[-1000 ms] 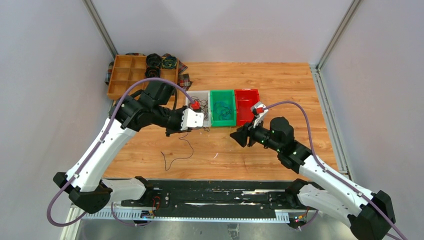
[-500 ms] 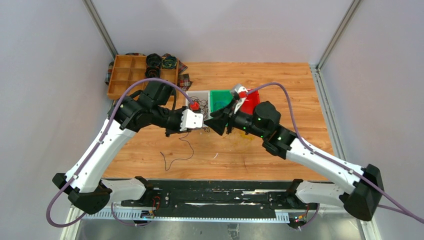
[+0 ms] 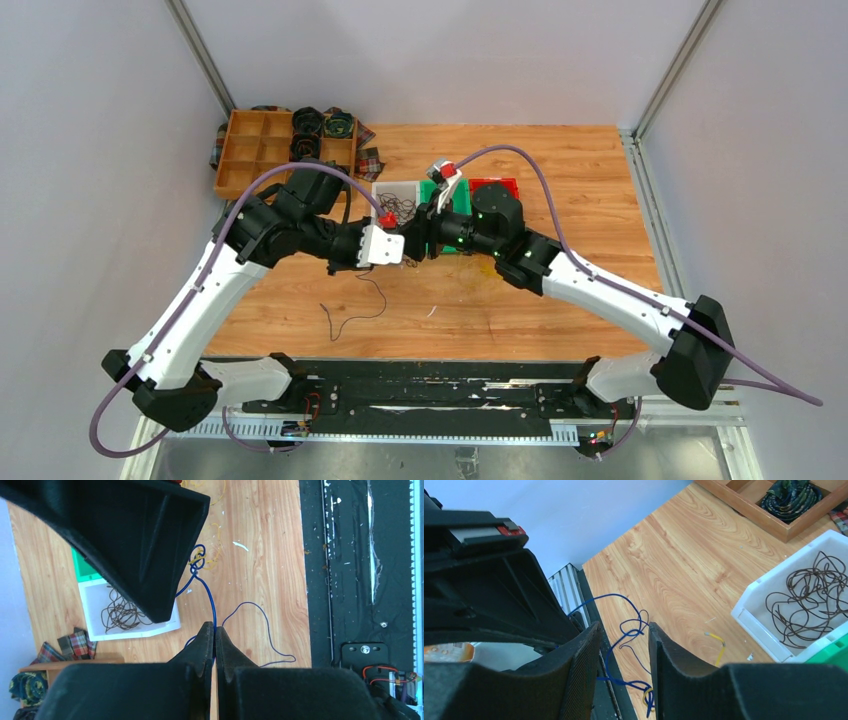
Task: Untangle the cables
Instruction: Untie the cable.
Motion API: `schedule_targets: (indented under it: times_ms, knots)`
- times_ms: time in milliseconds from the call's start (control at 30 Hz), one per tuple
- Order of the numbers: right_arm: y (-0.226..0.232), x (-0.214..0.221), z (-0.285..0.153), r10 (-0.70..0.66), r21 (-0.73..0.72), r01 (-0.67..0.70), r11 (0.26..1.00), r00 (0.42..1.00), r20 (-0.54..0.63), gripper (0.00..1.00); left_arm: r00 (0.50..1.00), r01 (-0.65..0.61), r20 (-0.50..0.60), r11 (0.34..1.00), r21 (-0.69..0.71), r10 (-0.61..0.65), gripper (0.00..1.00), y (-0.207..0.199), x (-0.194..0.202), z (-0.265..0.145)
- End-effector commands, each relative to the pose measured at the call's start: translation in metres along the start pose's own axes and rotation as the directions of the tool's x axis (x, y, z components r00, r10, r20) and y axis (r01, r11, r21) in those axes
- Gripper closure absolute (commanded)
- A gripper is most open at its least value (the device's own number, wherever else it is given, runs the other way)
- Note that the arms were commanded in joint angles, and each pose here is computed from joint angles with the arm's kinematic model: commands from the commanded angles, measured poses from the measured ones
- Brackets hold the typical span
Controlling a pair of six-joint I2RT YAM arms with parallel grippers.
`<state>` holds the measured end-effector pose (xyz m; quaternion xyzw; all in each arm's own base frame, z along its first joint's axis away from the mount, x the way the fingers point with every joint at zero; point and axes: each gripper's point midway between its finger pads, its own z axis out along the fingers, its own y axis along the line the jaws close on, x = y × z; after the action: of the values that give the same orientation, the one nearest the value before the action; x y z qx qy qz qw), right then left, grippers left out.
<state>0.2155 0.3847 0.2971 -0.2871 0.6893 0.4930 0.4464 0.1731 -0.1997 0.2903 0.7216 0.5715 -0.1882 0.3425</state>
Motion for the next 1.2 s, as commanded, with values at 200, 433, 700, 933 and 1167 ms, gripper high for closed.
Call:
schedule_targets:
  times_ms: [200, 433, 700, 933, 1167]
  knots:
    - [0.01, 0.021, 0.003, 0.028, -0.015, -0.033, 0.999, 0.974, -0.225, 0.61, 0.997, -0.068, -0.029, 0.998, -0.016, 0.068, 0.99, -0.004, 0.004, -0.006]
    - [0.009, 0.028, 0.008, 0.051, -0.007, -0.056, 0.998, 0.949, -0.311, 0.69, 0.994, -0.099, -0.051, 0.995, -0.021, 0.098, 0.99, -0.004, 0.007, -0.005]
    - [0.003, 0.022, 0.01, 0.069, 0.037, -0.061, 0.997, 0.946, -0.317, 0.99, 0.989, -0.13, -0.082, 0.991, -0.043, 0.127, 0.99, -0.003, 0.011, -0.01]
    - [-0.033, 0.001, -0.003, 0.124, 0.201, -0.087, 0.976, 0.976, -0.181, 1.0, 0.98, -0.176, -0.11, 0.982, -0.074, 0.167, 0.99, -0.007, 0.014, -0.021]
    - [-0.044, -0.028, -0.039, 0.126, 0.263, -0.139, 0.955, 0.99, 0.063, 0.99, 0.961, -0.244, -0.162, 0.965, -0.101, 0.226, 0.99, -0.012, 0.022, -0.035]
